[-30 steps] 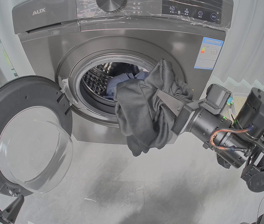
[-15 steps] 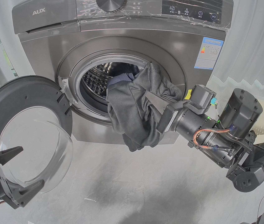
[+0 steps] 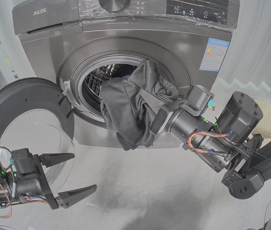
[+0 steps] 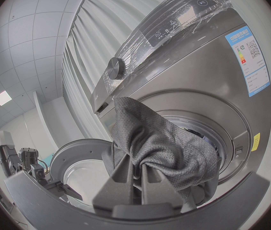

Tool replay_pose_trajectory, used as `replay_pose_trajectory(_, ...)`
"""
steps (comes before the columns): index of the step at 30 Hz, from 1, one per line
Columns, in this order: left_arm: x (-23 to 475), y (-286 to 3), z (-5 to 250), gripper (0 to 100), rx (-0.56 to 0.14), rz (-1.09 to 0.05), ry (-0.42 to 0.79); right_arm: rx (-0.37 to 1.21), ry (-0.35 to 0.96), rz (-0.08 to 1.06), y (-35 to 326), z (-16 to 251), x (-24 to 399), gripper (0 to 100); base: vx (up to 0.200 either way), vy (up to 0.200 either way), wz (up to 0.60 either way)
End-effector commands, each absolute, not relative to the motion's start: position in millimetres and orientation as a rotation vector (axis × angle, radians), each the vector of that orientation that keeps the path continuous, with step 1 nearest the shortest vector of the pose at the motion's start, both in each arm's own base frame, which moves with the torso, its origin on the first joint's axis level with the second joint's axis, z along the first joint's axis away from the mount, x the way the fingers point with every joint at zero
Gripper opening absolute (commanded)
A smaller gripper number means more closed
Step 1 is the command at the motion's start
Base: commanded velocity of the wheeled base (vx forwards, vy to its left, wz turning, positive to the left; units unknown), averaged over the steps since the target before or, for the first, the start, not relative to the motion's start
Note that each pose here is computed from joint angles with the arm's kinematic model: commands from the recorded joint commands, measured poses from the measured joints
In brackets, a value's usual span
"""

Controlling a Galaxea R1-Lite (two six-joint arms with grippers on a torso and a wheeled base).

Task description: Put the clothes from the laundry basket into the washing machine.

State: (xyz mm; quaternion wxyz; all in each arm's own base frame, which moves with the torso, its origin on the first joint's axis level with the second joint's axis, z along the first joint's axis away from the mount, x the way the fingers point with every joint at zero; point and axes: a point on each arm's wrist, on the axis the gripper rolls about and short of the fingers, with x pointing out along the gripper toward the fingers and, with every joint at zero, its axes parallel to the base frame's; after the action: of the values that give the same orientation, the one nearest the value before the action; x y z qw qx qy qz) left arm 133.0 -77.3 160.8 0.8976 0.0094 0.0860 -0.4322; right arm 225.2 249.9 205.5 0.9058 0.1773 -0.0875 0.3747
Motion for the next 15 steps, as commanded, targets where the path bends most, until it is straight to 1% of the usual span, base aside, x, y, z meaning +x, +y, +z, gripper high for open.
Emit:
replay_pose_trajectory(1,155,-101,151,100,-0.001,-0.937,0.272,0.363,-0.173,0.780,254,201,225,0,0.000,0.000,0.00)
replay_pose_trajectory(6,171,-114,149,100,-0.034,-0.948,0.278,0.365,-0.172,0.786,256,201,223,0,0.000,0.000,0.00)
replay_pose_trajectory(11,186,-124,149,100,-0.078,-0.944,0.288,0.364,-0.174,0.786,256,201,223,0,0.000,0.000,0.00)
replay_pose_trajectory(14,188,-126,148,100,-0.092,-0.945,0.298,0.364,-0.174,0.786,256,201,223,0,0.000,0.000,0.00)
replay_pose_trajectory(15,193,-134,146,100,-0.104,-0.958,0.315,0.363,-0.172,0.785,256,201,224,0,0.000,0.000,0.00)
